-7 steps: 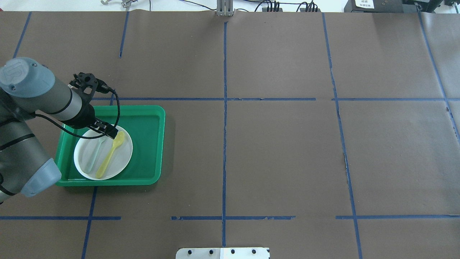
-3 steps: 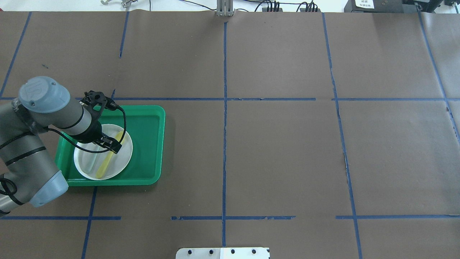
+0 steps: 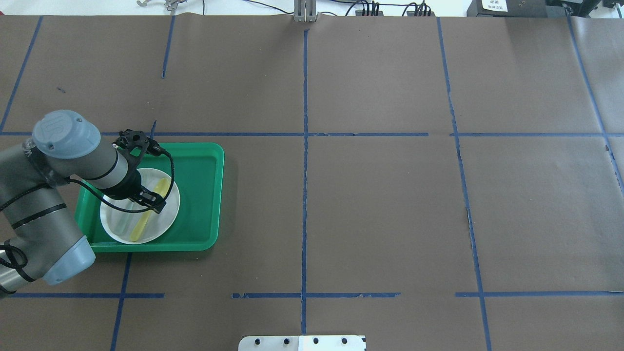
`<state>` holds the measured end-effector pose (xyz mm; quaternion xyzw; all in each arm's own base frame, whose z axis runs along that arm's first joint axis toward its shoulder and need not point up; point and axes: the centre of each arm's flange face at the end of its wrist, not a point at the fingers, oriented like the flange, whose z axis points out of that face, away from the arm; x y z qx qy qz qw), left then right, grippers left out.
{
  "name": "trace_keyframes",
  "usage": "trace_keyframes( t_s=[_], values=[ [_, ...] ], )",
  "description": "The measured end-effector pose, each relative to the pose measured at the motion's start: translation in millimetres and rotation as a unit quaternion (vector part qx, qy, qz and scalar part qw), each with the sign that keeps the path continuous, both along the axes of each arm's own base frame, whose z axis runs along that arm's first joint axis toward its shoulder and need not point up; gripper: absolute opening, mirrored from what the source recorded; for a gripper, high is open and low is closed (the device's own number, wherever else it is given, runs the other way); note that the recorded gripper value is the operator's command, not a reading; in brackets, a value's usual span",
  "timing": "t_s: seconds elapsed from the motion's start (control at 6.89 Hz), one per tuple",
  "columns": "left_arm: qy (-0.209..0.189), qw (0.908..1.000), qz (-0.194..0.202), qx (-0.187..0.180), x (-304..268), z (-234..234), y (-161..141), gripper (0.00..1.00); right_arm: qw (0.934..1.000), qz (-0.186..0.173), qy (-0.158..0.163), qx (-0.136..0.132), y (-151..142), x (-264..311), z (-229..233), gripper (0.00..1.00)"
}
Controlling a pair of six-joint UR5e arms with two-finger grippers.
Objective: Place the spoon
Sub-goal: 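Close the left gripper on the yellow spoon's handle on the plate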
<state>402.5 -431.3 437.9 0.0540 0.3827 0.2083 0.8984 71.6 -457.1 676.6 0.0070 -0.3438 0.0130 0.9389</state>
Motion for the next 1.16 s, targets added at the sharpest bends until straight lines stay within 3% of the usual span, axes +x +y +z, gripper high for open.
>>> trace_keyframes(
  t_s=[0.15, 0.29, 0.87, 1.16],
  values=[
    [-0.001, 1.0000, 0.001, -0.001, 0.9, 1.3, 0.4, 0.64, 1.0000, 0.000, 0.000, 0.000, 0.0, 0.0, 0.0, 1.00],
    [-0.002, 1.0000, 0.002, -0.001, 2.2, 2.1, 1.3, 0.56, 1.0000, 0.000, 0.000, 0.000, 0.0, 0.0, 0.0, 1.00],
    [-0.001, 1.0000, 0.007, 0.002, 4.2, 2.2, 3.0, 0.02, 1.0000, 0.000, 0.000, 0.000, -0.2, -0.1, 0.2, 1.00],
    [0.005, 0.9999, 0.007, 0.007, 3.7, 0.2, 3.3, 0.00, 1.0000, 0.000, 0.000, 0.000, -0.2, 0.0, 0.1, 1.00]
  ],
)
